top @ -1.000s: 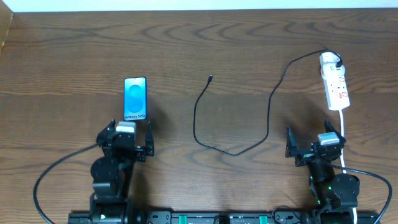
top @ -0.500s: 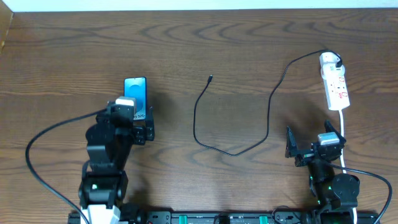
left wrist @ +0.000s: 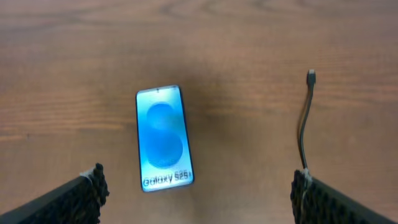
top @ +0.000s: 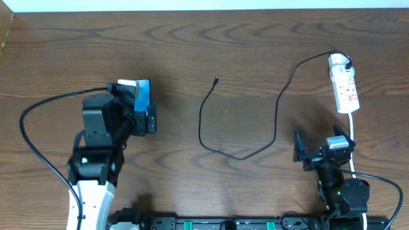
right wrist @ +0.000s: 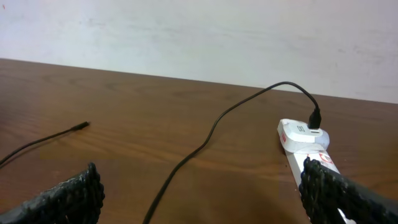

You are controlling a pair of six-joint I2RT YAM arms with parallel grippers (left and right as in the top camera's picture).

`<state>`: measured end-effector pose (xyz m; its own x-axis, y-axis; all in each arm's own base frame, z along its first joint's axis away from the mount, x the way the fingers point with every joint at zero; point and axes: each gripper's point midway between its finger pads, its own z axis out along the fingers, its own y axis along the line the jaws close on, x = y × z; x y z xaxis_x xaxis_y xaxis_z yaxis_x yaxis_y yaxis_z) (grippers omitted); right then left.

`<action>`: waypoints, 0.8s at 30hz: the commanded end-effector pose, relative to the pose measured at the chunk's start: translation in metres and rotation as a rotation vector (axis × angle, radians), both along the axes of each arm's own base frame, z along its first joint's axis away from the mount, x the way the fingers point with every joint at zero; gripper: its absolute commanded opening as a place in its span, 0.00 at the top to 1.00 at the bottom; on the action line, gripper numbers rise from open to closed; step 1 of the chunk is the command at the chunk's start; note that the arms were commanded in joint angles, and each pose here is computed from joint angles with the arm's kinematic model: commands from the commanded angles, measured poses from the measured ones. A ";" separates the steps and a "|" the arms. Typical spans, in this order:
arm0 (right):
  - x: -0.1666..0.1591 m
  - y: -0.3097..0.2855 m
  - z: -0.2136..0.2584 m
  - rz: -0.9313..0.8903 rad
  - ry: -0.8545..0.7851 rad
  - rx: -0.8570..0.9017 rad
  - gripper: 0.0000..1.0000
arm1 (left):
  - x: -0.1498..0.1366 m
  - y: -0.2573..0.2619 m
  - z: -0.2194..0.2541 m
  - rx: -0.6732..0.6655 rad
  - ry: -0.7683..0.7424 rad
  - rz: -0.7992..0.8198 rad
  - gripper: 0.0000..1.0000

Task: Plug charger to phone and switch on socket
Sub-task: 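Reach the left gripper forward over the Galaxy S25+ phone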

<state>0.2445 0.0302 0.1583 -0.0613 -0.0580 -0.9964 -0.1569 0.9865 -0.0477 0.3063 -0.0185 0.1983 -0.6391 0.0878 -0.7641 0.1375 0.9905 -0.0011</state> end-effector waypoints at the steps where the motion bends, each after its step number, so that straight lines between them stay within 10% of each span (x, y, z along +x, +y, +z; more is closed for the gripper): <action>1: 0.000 -0.002 -0.002 -0.009 0.007 0.013 0.01 | 0.009 -0.001 0.023 -0.014 0.010 -0.004 0.05; 24: 0.000 -0.002 -0.002 -0.009 0.007 0.013 0.01 | 0.060 -0.005 0.044 -0.015 0.458 -0.042 0.05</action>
<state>0.2445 0.0301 0.1583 -0.0613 -0.0580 -0.9964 -0.1565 0.9865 -0.0478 0.3606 -0.0224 0.2373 -0.9160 0.0990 -0.3888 0.1403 0.9869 -0.0792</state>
